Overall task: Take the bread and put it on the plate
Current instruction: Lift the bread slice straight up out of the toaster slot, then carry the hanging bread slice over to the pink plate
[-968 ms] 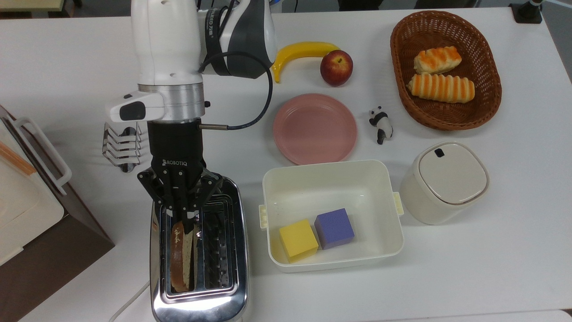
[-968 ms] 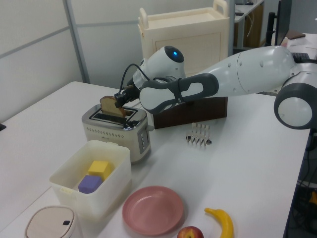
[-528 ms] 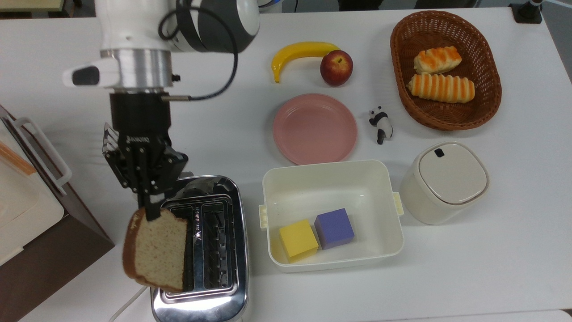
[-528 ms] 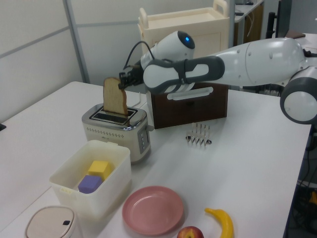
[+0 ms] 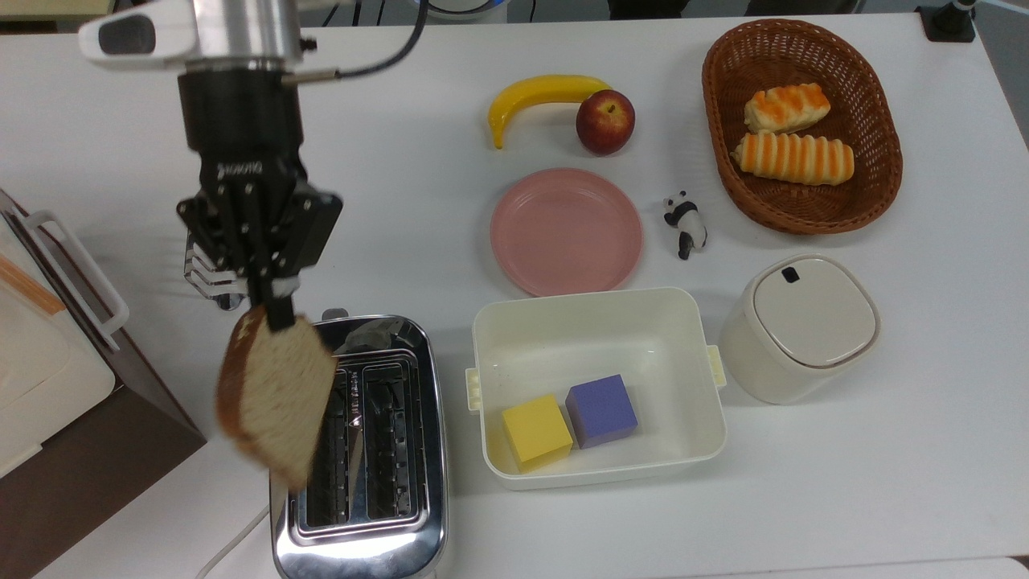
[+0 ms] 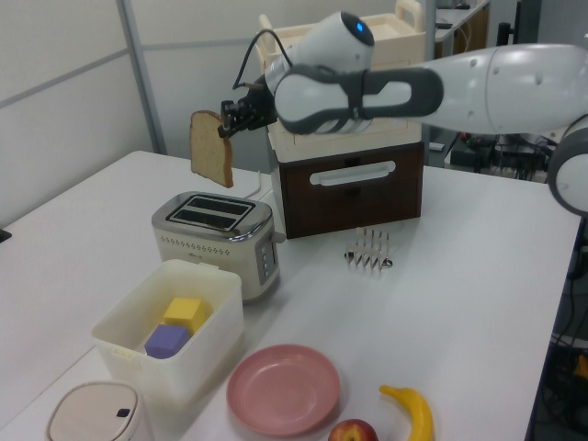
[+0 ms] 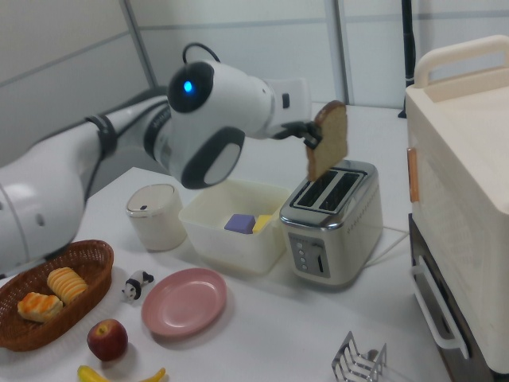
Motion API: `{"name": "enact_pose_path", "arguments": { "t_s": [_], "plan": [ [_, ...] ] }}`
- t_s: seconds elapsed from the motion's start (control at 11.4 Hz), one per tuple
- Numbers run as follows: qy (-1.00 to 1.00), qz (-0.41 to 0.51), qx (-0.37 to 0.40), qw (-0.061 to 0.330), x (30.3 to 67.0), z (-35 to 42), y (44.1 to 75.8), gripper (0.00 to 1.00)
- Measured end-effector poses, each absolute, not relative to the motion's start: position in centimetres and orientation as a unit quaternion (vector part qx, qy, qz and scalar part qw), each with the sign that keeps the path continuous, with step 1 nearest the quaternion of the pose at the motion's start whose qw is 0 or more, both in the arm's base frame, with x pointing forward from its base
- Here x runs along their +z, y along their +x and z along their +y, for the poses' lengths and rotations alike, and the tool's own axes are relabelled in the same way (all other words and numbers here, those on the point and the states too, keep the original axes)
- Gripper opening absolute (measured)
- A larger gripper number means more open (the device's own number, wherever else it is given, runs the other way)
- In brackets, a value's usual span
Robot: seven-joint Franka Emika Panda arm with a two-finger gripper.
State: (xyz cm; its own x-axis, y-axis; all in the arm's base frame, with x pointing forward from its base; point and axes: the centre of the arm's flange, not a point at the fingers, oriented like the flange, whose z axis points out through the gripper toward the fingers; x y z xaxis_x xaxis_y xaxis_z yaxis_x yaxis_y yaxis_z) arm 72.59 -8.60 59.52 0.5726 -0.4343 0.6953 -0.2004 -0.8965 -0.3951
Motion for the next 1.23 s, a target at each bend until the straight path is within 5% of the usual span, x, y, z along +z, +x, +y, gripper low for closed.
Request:
{"name": "enact_pose_path", "arguments": {
  "t_s": [0.44,1.23],
  "plan": [
    [-0.946,0.118,-0.281,0.108,62.5,-6.5,68.4,0.09],
    [-0.997,-0.046,-0.023,0.058,52.2,5.2,65.4,0.09]
  ]
}}
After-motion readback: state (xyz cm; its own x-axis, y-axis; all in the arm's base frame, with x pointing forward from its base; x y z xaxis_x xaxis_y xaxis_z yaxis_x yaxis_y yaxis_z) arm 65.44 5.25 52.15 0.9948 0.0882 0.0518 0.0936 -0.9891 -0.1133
